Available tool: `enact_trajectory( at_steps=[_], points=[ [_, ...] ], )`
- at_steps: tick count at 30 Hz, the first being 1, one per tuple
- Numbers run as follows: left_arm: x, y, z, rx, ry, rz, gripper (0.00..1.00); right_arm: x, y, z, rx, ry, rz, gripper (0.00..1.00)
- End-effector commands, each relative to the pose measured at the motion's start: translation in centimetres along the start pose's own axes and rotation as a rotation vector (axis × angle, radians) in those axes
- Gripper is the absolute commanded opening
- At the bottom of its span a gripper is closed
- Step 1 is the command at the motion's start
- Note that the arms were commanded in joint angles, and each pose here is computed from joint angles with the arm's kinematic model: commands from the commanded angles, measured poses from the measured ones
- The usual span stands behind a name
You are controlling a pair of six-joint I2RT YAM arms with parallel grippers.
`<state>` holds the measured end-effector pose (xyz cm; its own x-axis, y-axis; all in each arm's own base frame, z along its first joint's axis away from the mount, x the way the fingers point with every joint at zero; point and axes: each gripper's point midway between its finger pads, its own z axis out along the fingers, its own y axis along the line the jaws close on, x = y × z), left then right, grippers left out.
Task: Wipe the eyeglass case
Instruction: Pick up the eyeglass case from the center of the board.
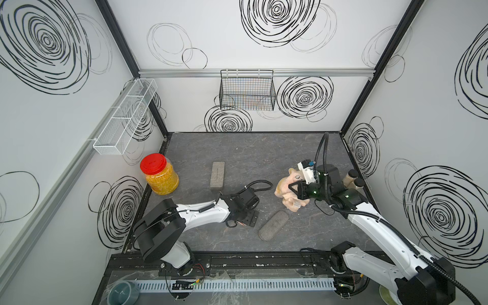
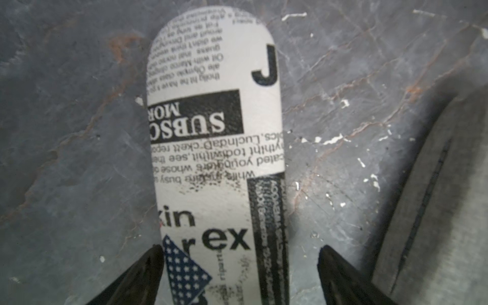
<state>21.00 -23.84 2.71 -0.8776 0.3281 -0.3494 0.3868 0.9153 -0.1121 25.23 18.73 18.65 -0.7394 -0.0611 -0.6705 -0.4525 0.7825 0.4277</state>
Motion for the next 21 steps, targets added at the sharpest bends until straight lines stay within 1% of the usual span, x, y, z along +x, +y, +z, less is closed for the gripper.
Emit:
enact_trajectory(
  at_steps=[1,9,16,21],
  points=[
    [-0.8,0.4,-0.1,-0.01,-0.045,-0.034,0.9,-0.2,0.6,-0.1,-0.027,-0.014,-0.004,0.0],
    [-0.3,0.5,0.8,-0.02,-0.023,-0.031,0.88,-0.3,0.6,-0.6,-0.023,-0.022,-0.01,0.0],
    [0.1,0.5,1.6,-0.006,-0.007,-0.033,0.84,-0.1,0.5,-0.1,-0.024,-0.007,-0.004,0.0],
    [0.6,0.9,2.4,-0.022,0.008,-0.033,0.81,-0.3,0.6,-0.1,-0.023,-0.01,-0.006,0.0]
  ],
)
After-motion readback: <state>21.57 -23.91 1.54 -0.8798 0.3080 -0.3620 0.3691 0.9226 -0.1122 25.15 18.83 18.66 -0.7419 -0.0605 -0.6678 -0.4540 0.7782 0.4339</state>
